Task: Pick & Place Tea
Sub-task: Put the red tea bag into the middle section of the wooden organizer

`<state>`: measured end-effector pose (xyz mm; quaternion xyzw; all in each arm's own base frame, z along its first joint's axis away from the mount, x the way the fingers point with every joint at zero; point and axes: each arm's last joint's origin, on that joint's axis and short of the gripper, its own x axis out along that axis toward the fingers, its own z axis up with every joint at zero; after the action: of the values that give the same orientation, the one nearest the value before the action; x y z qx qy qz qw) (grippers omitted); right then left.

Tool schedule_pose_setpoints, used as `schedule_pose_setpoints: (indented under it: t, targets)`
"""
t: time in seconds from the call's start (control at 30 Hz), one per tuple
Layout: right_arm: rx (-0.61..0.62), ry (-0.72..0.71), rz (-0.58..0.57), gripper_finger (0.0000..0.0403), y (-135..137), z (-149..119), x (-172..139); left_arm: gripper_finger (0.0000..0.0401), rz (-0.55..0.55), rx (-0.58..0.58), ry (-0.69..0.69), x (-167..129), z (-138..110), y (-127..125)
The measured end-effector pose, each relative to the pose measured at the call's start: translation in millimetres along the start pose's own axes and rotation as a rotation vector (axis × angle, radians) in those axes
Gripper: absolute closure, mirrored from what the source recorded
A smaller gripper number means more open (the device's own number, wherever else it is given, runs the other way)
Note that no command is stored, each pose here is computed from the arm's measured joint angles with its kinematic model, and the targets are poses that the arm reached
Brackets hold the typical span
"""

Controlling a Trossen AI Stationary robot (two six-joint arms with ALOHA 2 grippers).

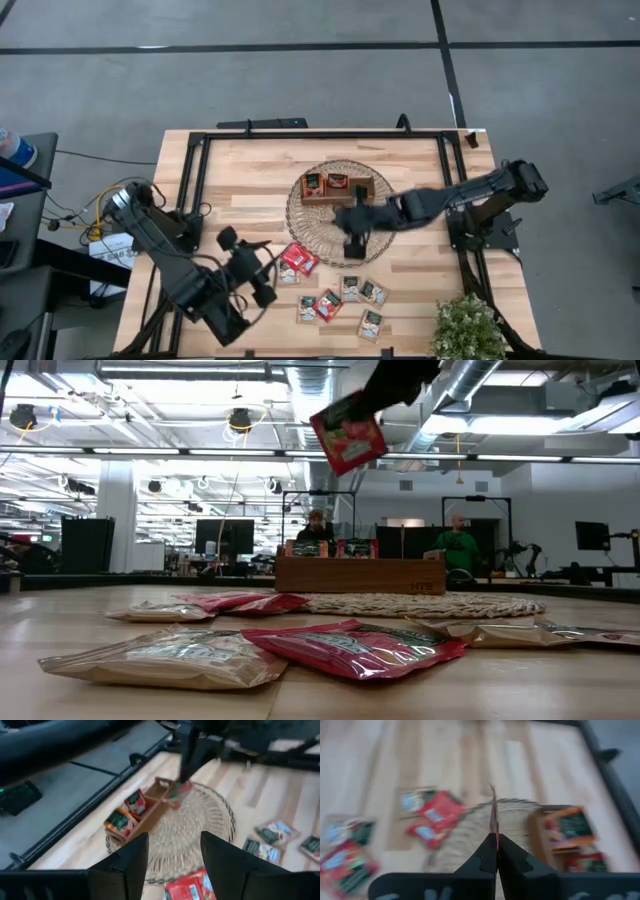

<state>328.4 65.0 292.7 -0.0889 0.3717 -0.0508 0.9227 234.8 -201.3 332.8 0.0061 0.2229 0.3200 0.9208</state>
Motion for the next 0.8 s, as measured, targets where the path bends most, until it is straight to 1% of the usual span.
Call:
schedule_pose_setpoints:
  t: [0.13,0.23,0.33,0.4,0.57,0.67,0.8]
  targets:
    - [0.033,0.023,-0.063,0.0403,-35,-1,8,0.0227,0.013,-0.027,-0.034,3,-11,18]
    - [0.077,0.046,-0.062,0.0403,-63,-8,17,0.0229,-0.001,-0.048,-0.037,5,-21,31]
    - [0.137,0.042,-0.055,0.0403,-89,-24,25,0.0238,-0.029,-0.057,-0.029,6,-29,44]
    - [0.167,-0.020,-0.032,0.0403,-104,-31,28,0.0245,-0.060,-0.062,-0.027,5,-31,53]
    - [0.208,-0.087,0.017,0.0403,-129,-57,39,0.0265,-0.139,-0.041,-0.062,2,-31,74]
    - [0.228,-0.117,0.017,0.0403,-141,-69,44,0.0275,-0.186,-0.082,-0.108,2,-32,85]
    - [0.247,-0.115,0.008,0.0403,-154,-83,47,0.0284,-0.257,-0.122,-0.159,12,-41,94]
